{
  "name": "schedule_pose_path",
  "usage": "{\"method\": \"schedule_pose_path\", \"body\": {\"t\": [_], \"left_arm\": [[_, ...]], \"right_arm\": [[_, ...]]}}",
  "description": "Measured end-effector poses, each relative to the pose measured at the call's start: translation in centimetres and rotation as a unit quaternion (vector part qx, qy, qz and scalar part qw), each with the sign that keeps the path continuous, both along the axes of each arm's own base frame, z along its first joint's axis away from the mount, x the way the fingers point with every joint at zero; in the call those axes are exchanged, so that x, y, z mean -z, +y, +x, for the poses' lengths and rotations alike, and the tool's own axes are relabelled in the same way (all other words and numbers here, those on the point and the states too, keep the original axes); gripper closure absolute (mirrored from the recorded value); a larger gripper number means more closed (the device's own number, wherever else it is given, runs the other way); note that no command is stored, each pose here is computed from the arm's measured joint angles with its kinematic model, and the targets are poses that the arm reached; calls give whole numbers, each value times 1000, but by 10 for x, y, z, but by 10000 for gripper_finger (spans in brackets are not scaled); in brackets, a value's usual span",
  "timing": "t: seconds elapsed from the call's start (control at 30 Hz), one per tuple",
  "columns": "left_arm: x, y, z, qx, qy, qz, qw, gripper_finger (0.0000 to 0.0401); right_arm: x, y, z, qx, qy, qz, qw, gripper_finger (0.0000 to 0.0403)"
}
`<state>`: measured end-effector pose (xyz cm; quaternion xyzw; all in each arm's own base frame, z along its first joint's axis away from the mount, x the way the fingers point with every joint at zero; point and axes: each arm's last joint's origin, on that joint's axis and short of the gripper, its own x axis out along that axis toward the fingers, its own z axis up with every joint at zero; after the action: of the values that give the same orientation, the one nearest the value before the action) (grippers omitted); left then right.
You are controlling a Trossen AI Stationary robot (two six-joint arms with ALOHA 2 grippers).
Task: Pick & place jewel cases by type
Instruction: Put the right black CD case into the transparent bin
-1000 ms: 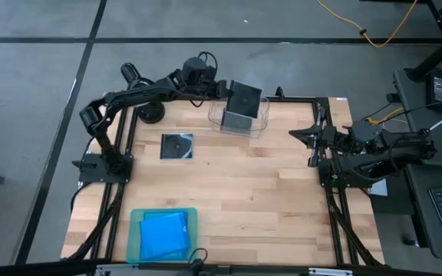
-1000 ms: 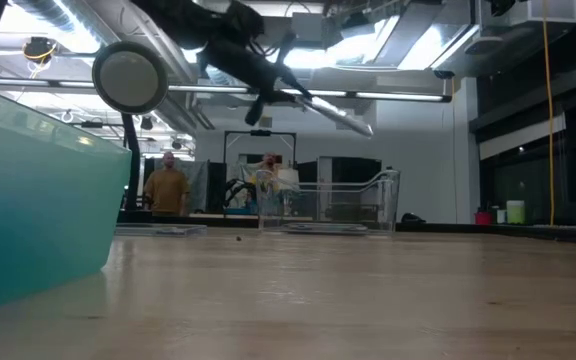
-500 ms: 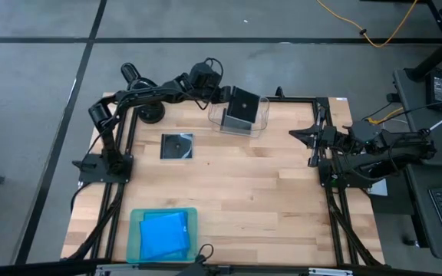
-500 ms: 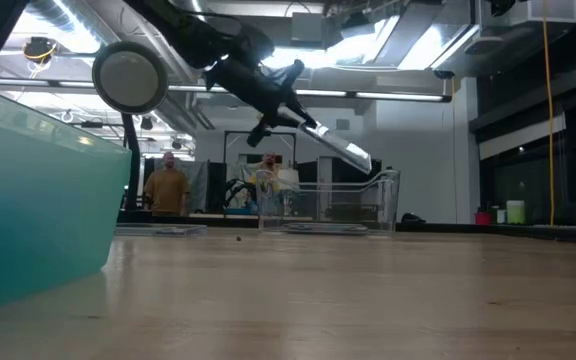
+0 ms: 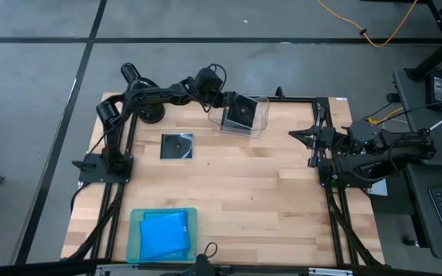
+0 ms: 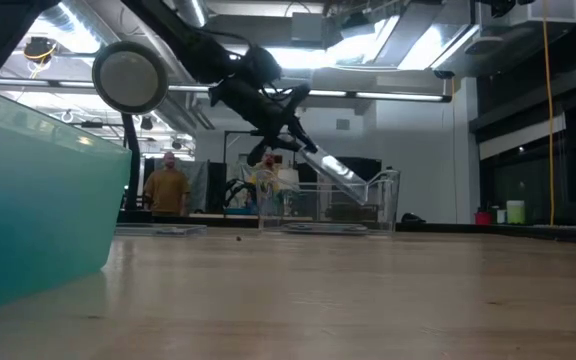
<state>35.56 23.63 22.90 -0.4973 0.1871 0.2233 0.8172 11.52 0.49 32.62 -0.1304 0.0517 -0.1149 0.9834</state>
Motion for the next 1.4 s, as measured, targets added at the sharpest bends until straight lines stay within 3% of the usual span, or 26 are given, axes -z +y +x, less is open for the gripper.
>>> {"method": "schedule_pose_path", "body": {"t": [0.4,0.97,1.4], "left_arm": [[23,2,2,6,41,-16,999,372],[23,-2,5,13,44,-5,999,358],[23,-2,5,19,47,6,999,299]], "right_arm": [[1,-1,0,13,5,-2,1000,395],[2,-1,0,12,11,-15,1000,395],[2,-1,0,12,11,-15,1000,395]]}}
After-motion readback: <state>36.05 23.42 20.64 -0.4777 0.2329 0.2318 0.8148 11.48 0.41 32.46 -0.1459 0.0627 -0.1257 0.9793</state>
